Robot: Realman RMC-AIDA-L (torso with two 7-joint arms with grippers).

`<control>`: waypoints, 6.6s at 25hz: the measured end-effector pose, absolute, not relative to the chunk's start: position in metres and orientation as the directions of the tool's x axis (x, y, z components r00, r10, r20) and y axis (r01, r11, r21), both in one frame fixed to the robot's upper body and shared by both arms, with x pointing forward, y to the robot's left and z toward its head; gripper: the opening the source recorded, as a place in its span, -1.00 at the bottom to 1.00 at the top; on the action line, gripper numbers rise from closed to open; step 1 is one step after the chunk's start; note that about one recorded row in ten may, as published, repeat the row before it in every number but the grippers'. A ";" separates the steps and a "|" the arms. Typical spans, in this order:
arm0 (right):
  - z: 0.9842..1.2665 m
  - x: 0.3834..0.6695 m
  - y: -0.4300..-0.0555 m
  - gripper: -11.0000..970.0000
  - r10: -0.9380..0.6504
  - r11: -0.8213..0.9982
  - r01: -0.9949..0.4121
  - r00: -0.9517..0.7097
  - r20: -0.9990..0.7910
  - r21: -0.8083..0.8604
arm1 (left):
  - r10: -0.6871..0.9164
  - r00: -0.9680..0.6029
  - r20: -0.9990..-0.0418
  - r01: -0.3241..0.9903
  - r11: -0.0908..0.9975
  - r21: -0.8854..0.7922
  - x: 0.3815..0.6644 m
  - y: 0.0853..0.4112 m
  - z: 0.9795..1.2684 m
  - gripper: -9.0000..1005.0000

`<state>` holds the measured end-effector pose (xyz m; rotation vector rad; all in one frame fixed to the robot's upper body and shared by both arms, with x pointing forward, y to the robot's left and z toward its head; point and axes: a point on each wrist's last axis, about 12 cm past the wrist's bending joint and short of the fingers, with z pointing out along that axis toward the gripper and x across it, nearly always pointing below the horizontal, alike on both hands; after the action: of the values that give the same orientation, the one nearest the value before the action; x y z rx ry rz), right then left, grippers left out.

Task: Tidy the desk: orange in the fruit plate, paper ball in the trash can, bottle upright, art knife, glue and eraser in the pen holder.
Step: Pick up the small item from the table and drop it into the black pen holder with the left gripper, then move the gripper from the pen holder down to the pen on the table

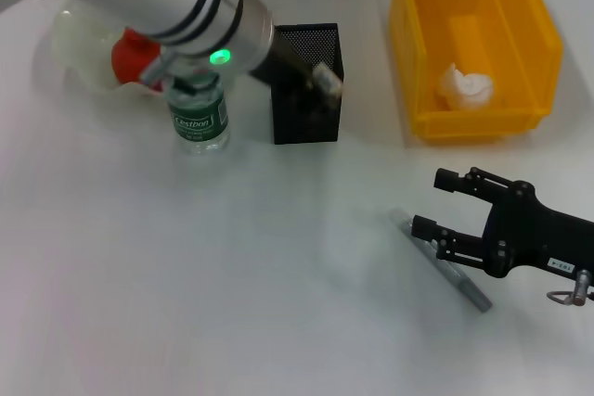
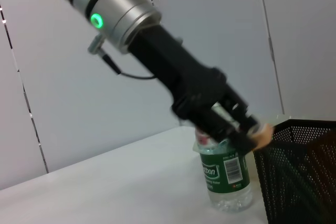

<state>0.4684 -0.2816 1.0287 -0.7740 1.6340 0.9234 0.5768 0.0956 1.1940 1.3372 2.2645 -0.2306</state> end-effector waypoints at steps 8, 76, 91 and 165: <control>1.029 0.469 -0.281 0.58 -0.034 0.490 -0.851 -0.235 -0.971 0.189 | 0.710 -0.354 -0.609 0.792 0.574 0.208 0.605 0.093 1.208 -0.18; 1.032 0.478 -0.277 0.57 -0.039 0.486 -0.856 -0.220 -0.975 0.174 | 0.122 -0.159 -0.980 0.963 0.236 -0.127 0.572 0.183 1.210 -0.07; 1.034 0.478 -0.277 0.57 -0.030 0.479 -0.859 -0.223 -0.974 0.182 | 0.002 -0.077 -0.997 0.968 0.240 -0.075 0.540 0.248 1.155 0.30; 1.133 0.601 -0.147 0.56 -0.685 0.704 -0.666 -0.729 -0.014 0.246 | 0.120 -0.151 -0.981 0.980 0.147 -0.133 0.473 0.254 1.064 0.65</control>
<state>0.6009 -0.1472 1.1333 -1.1801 2.9717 0.3791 0.4731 0.2541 1.0637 1.1277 1.4738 -1.1425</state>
